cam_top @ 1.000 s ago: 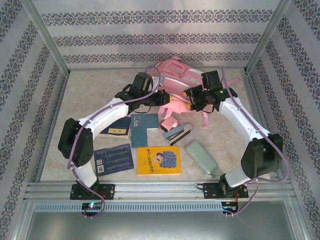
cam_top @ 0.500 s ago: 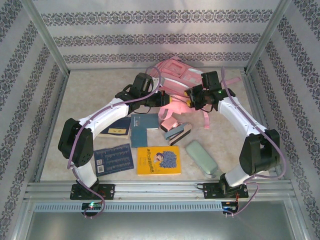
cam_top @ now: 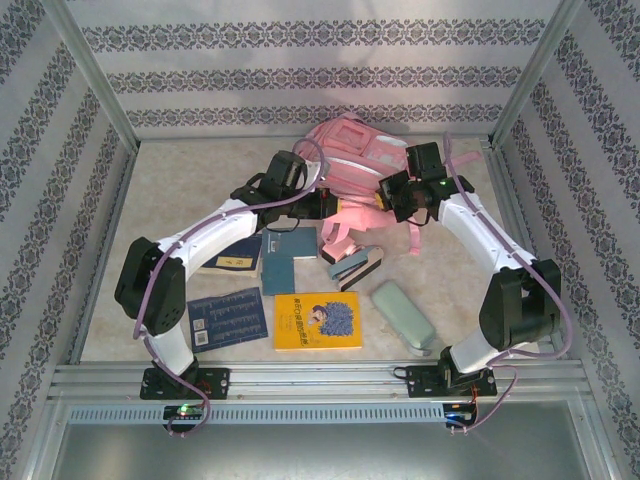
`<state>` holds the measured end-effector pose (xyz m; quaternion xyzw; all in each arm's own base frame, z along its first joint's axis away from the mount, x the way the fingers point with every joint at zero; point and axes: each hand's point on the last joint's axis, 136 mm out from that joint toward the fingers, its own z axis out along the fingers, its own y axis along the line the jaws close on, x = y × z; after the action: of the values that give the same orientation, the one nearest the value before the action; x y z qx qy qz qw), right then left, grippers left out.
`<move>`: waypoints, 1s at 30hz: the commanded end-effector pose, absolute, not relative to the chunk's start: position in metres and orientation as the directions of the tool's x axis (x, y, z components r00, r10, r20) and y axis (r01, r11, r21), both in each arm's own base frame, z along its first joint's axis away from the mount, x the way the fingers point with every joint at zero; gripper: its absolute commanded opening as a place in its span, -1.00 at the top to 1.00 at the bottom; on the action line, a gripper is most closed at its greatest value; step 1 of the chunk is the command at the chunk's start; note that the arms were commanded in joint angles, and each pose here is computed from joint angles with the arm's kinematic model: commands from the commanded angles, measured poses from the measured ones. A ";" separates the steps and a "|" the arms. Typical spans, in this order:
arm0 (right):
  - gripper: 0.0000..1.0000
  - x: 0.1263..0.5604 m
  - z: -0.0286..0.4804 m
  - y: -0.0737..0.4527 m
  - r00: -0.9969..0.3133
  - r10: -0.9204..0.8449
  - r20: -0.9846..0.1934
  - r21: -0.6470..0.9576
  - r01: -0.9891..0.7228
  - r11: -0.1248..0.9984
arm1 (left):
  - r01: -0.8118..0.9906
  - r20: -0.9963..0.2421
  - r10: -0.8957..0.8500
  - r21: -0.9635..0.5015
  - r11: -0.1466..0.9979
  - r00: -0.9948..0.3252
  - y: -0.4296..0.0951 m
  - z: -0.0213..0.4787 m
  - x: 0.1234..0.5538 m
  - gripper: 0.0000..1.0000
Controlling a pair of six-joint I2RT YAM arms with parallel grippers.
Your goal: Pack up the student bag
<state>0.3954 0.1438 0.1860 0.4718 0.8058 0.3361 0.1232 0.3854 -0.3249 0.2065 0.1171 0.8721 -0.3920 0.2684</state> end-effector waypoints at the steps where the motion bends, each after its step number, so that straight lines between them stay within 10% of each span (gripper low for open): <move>1: 1.00 0.394 0.200 0.110 -0.506 0.862 -0.037 0.629 0.658 0.414 | 0.453 -0.640 -0.022 -0.567 0.688 -0.768 -0.304 0.236 0.387 1.00; 21: 1.00 0.396 0.246 0.067 -0.591 0.734 -0.334 0.457 0.579 0.675 | 0.391 -0.619 -0.020 -0.520 0.760 -0.785 -0.260 0.203 0.420 1.00; 30: 0.14 0.372 0.274 0.145 -0.684 0.720 -0.118 0.557 0.554 0.618 | 0.491 -0.641 -0.007 -0.594 0.637 -0.767 -0.322 0.235 0.402 1.00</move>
<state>0.3947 0.1241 0.2648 0.3499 0.8864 0.2210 0.2074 0.4054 -0.2978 0.2003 0.1266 0.8786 -0.3601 0.2870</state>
